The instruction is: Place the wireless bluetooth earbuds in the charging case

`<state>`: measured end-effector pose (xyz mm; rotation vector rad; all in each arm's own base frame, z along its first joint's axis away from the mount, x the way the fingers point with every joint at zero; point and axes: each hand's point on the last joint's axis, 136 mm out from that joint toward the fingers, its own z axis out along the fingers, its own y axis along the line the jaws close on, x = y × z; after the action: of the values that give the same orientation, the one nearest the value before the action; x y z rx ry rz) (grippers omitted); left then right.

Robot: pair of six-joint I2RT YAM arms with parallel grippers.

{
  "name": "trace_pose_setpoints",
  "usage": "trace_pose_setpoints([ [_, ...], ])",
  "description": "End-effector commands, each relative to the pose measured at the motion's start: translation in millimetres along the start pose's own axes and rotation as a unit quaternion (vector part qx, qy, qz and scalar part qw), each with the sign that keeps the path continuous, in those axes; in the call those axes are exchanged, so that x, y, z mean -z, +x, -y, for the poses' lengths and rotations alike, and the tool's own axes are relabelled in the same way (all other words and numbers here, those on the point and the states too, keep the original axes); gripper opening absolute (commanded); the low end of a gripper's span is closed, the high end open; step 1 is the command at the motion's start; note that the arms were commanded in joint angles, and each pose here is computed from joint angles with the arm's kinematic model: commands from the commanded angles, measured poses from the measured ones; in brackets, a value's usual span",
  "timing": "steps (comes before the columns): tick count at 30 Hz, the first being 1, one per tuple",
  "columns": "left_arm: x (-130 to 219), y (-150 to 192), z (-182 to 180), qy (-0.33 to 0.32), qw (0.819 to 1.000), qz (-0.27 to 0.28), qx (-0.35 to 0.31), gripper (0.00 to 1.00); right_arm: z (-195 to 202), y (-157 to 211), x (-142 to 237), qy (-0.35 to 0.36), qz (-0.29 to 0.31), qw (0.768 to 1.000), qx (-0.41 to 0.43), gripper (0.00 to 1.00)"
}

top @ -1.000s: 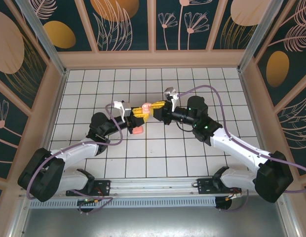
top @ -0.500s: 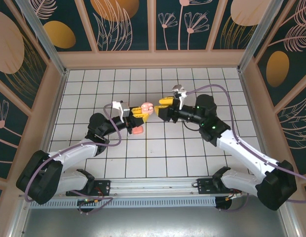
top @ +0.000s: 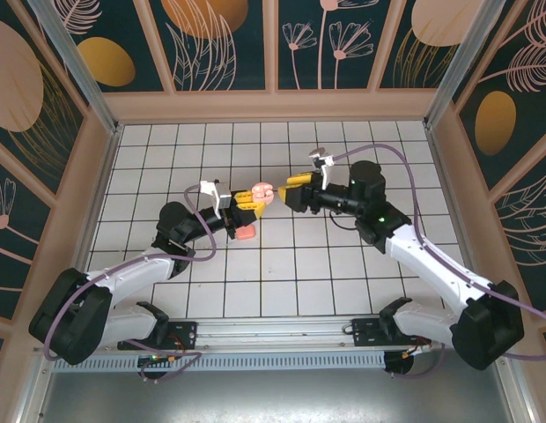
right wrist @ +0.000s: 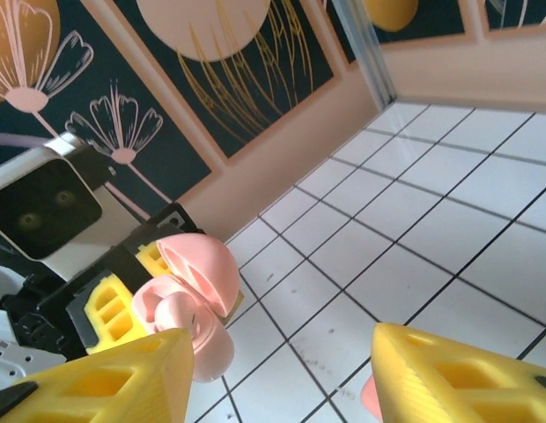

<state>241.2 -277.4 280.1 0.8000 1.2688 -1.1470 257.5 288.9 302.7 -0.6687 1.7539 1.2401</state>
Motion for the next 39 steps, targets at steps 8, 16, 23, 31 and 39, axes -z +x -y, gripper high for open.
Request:
trace_pose_setpoints([
  [8, -2, -15, 6, 0.011, 1.0, 0.015, -0.025, 0.07, -18, -16, -12, -0.042, 0.001, 0.999, 0.011, 0.58],
  [16, -3, -18, 8, 0.016, 0.999, 0.016, -0.028, 0.07, -16, -10, -19, -0.048, -0.016, 0.999, 0.001, 0.58],
  [23, -3, -13, 5, 0.008, 1.0, 0.005, -0.029, 0.07, -15, -7, -13, -0.029, -0.032, 0.999, 0.005, 0.57],
  [31, -4, -13, 4, 0.008, 1.0, 0.004, -0.028, 0.06, -26, -23, -1, -0.024, -0.015, 0.999, 0.025, 0.58],
  [39, -4, -13, 4, 0.007, 1.0, 0.003, -0.027, 0.07, -28, -22, -15, -0.03, -0.027, 0.999, 0.027, 0.6],
])
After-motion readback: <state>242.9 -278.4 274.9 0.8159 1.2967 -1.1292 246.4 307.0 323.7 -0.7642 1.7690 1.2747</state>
